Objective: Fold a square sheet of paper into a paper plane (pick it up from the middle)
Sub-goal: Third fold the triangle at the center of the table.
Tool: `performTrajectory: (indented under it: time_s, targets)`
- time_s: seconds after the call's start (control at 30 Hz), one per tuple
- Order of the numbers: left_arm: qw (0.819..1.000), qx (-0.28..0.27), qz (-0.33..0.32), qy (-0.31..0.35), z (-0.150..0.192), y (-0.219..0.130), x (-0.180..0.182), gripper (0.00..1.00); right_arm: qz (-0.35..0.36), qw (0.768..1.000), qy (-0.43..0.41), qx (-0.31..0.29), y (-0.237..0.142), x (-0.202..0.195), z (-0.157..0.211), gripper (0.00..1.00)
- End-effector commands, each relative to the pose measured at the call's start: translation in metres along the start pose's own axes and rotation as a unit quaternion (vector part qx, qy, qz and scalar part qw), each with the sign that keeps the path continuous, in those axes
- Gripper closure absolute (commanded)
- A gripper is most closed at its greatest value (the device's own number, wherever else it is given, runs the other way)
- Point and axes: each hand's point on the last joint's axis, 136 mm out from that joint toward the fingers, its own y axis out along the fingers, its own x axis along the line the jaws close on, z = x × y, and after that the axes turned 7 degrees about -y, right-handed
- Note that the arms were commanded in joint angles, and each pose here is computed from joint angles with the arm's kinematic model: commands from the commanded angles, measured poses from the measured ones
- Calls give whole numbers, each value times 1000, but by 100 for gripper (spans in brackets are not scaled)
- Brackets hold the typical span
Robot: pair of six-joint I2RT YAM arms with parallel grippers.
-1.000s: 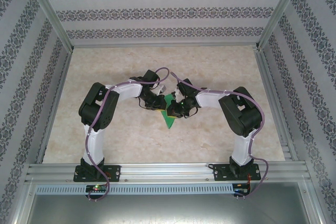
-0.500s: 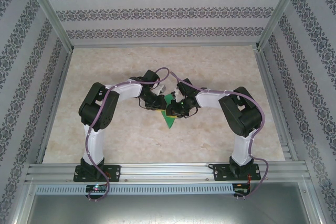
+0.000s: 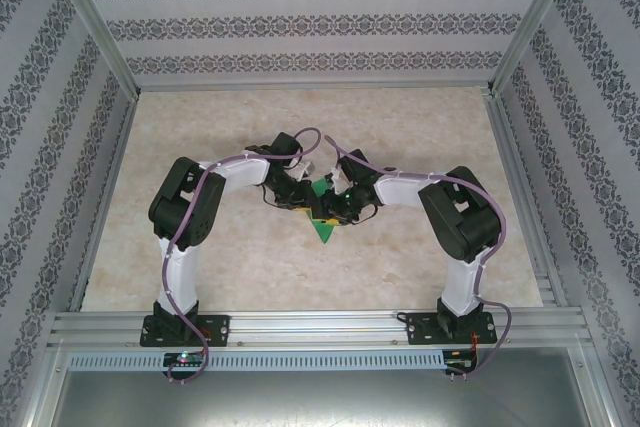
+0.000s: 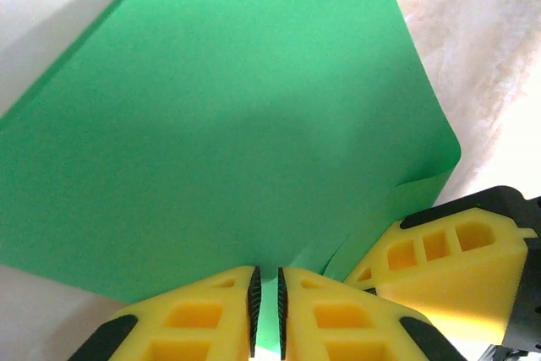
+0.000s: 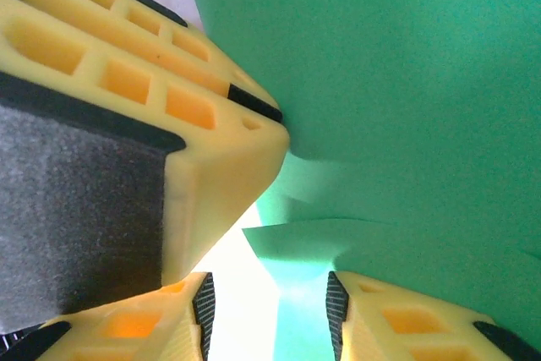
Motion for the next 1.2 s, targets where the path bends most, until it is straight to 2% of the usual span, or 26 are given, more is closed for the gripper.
performTrajectory:
  time_s: [0.0,0.33,0.43,0.67,1.17]
  targets:
    - [1000,-2,-16,-6,5,-14,5,81,27,999,15,10,8,-16,15,57]
    - [999,-7,48,-12,3,-27,-24,79,20,1000,12,8,8,-15,18,68]
    - [999,-4,52,-14,5,-27,-25,81,19,1000,13,9,8,-16,20,75]
    - [998,12,51,-19,16,-20,-22,84,19,1000,12,11,8,-18,21,85]
    - [998,36,48,-6,35,-4,-20,87,23,1000,14,11,6,-22,23,95]
